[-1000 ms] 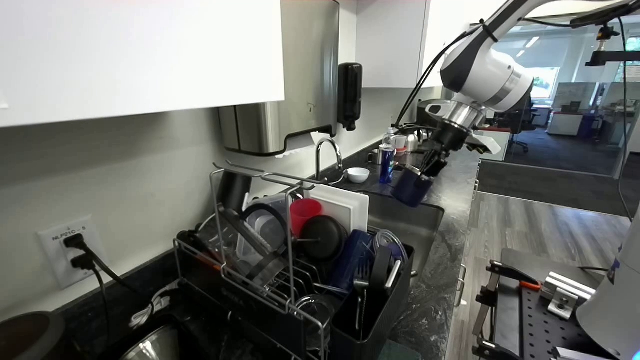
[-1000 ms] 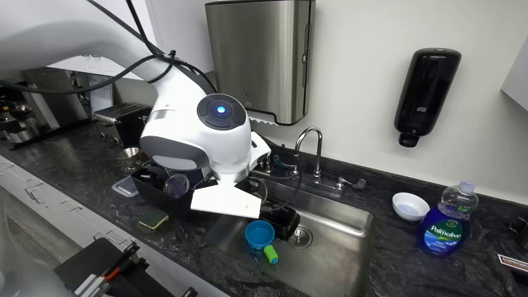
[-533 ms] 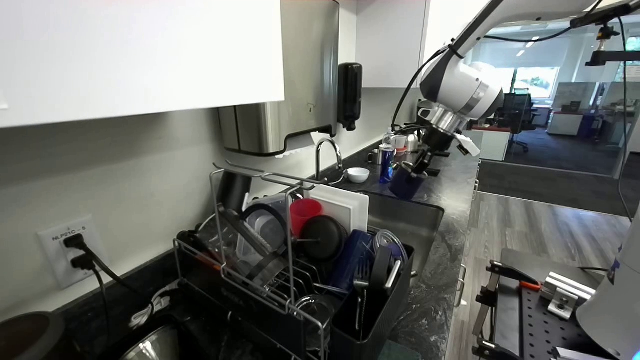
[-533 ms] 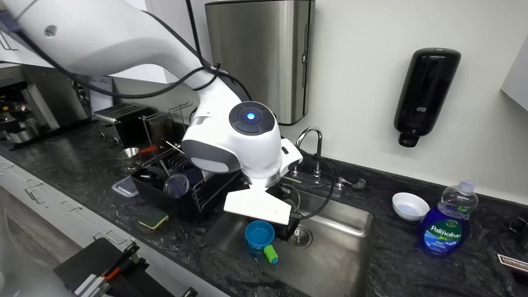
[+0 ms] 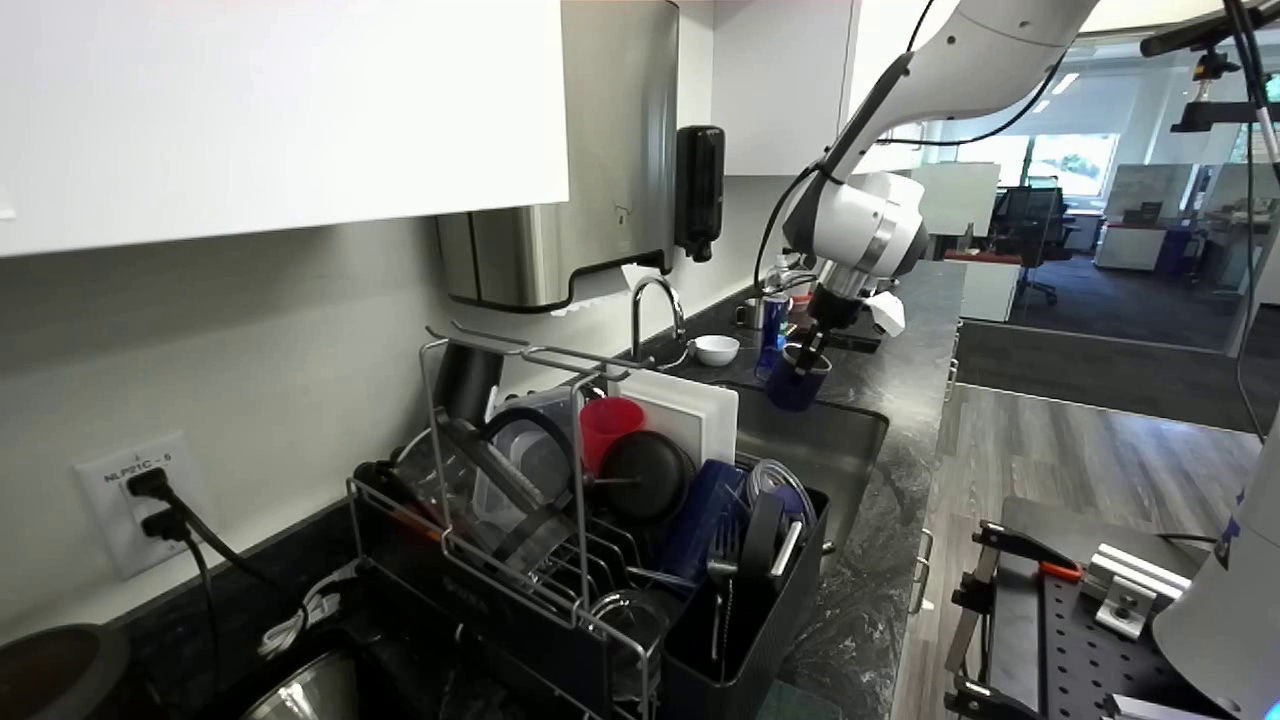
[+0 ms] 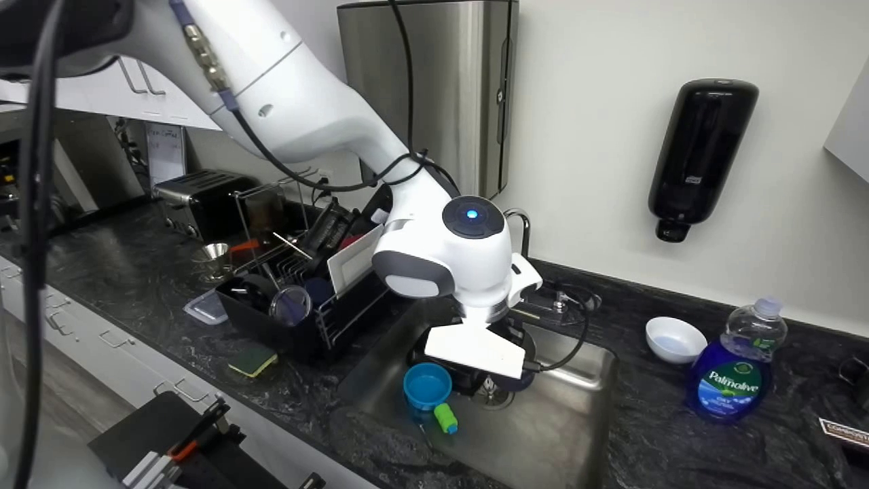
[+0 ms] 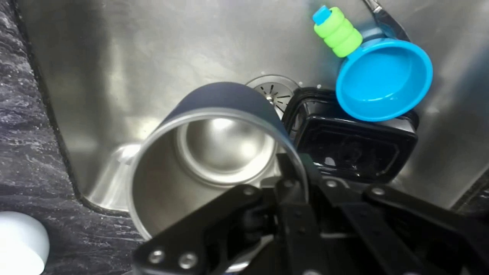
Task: Remove the dark blue thermos from the dish rack and place it inside the sink
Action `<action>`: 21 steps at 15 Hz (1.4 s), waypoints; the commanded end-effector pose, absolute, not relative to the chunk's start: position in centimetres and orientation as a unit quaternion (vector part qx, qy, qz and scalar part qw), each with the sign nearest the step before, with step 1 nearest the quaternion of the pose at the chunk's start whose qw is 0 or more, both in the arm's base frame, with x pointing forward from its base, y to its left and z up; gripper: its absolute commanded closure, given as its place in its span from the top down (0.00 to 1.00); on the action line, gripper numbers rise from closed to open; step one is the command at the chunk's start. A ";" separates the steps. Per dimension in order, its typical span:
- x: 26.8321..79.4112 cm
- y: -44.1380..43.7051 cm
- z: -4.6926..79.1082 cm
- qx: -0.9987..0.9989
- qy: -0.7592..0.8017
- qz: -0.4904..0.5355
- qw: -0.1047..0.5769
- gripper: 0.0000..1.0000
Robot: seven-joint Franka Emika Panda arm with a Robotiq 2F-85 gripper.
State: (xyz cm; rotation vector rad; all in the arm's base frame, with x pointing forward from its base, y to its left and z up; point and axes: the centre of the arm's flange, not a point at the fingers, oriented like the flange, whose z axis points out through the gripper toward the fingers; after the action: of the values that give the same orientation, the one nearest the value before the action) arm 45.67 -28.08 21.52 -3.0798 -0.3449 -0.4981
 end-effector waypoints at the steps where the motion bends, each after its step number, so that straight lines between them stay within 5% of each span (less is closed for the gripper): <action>1: 47.8 -29.5 19.2 -0.985 -0.095 -0.143 -0.023 0.02; 21: 48.3 -30.3 9.0 -0.994 -0.085 -0.065 -0.035 0.02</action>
State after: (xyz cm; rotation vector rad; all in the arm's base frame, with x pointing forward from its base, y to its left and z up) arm 46.87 -30.55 9.58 -3.1819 -0.2776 -0.2119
